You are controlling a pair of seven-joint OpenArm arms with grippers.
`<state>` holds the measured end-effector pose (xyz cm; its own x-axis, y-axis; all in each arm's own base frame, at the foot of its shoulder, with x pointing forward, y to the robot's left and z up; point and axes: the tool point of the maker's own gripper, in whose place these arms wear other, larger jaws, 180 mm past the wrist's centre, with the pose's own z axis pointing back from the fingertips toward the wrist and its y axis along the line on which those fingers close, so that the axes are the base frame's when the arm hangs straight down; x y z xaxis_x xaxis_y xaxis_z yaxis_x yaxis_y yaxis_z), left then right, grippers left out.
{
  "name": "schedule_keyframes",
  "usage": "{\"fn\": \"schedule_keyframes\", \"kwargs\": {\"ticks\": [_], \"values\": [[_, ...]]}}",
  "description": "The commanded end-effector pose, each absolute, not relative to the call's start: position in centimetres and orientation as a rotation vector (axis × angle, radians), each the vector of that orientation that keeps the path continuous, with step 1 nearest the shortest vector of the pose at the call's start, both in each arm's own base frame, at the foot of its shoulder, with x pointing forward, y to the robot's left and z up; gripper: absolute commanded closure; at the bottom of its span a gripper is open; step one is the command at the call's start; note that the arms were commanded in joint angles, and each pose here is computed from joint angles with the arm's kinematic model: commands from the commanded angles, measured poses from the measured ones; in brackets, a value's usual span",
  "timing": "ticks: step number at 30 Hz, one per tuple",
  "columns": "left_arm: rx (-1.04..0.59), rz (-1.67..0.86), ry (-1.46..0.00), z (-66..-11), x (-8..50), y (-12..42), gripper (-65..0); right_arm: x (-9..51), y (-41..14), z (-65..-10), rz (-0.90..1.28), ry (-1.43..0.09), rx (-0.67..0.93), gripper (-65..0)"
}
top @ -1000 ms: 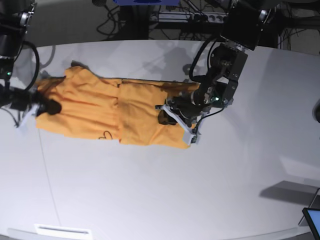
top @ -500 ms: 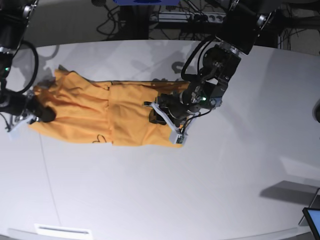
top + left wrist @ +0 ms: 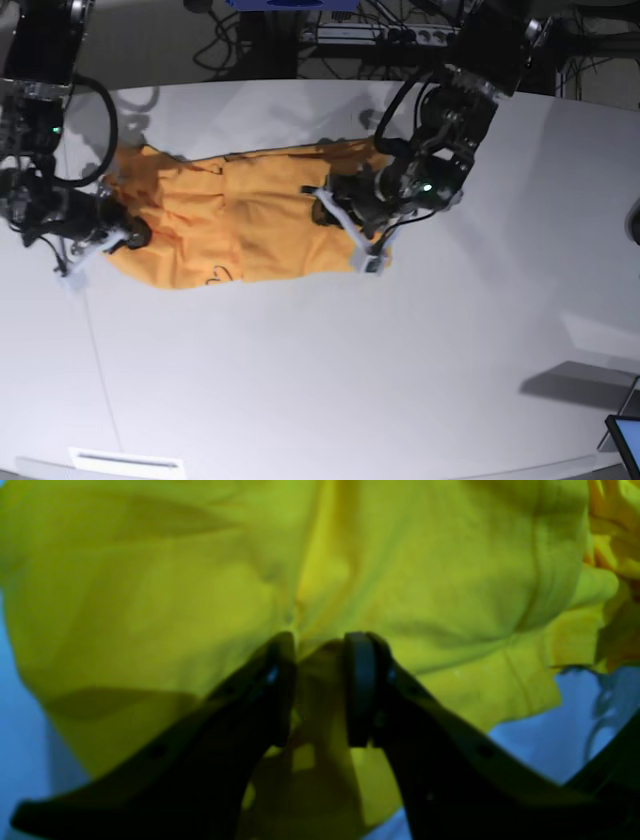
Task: Fold the T-shirt properly
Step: 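Lift the grasped edge with the right gripper and fold toward the left gripper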
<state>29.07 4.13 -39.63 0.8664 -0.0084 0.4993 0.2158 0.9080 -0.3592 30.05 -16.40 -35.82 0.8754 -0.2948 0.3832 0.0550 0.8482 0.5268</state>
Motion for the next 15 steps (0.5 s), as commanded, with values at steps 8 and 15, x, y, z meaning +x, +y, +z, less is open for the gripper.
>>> {"fn": "schedule_keyframes", "kwargs": {"ticks": [8,15], "values": [[-0.402,-0.088,-0.543,-37.7,30.0,6.0,-18.0,30.8,-16.8,-34.7,-0.203,-0.551,0.35,-0.3],[-0.39,-0.096,-0.537,-38.0,29.9,6.4,-18.0,30.1,-15.2,-35.1,-0.192,-0.543,0.244,-0.3]]}}
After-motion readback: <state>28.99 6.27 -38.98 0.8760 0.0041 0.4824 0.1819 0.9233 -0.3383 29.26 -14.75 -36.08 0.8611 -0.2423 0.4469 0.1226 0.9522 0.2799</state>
